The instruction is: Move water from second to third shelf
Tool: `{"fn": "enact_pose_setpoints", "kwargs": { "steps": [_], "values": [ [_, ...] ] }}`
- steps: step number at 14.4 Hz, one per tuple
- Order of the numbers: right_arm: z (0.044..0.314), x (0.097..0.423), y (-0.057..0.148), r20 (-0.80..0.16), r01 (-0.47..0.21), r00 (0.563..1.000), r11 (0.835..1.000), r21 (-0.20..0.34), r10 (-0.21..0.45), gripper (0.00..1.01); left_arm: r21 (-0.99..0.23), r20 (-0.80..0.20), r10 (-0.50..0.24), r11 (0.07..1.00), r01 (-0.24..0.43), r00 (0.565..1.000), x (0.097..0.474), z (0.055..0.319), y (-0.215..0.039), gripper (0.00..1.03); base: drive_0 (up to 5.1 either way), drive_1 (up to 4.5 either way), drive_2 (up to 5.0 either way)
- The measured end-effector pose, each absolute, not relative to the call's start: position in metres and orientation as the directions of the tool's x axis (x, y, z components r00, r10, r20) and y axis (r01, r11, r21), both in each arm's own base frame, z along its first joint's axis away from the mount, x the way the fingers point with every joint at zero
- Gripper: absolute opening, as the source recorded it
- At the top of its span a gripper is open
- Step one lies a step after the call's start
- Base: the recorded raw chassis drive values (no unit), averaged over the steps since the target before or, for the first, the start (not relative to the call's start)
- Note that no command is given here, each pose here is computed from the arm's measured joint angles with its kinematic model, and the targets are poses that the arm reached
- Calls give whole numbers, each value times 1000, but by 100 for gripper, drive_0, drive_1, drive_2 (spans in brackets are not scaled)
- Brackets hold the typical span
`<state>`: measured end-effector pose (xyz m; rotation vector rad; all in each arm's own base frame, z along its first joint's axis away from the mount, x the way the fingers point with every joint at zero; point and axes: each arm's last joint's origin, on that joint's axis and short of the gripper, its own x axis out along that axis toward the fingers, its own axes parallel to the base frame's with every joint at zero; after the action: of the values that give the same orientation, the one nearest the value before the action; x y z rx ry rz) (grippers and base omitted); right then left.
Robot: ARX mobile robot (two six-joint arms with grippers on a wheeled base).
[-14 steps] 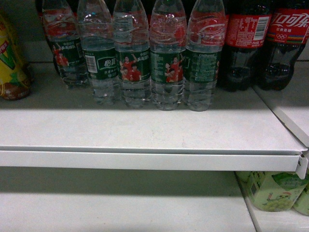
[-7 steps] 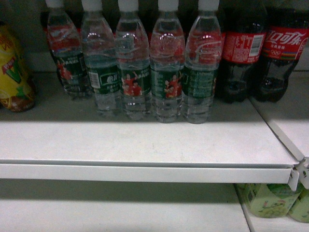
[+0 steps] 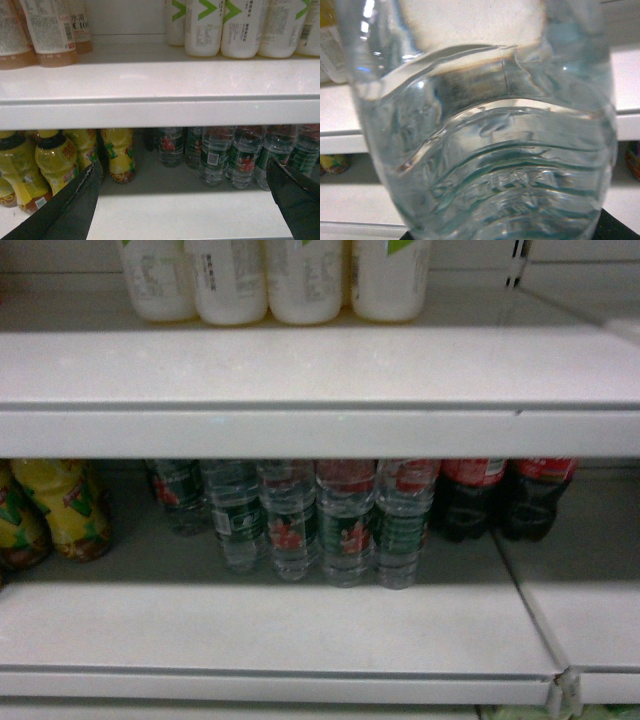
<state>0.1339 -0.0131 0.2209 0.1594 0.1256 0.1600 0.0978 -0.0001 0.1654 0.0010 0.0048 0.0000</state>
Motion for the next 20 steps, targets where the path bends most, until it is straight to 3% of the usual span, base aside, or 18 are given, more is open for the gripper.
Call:
{"fn": "enact_pose_setpoints", "kwargs": {
  "steps": [17, 20],
  "values": [
    [222, 134, -14, -111, -140, 981, 976, 167, 160, 41, 1, -4, -2, 1000, 2, 1000, 98, 166, 0, 98, 0, 0, 0],
    [222, 134, -13, -107, -145, 981, 975, 166, 164, 41, 1, -5, 0, 1000, 0, 1000, 98, 165, 0, 98, -500, 241, 241]
  ]
}}
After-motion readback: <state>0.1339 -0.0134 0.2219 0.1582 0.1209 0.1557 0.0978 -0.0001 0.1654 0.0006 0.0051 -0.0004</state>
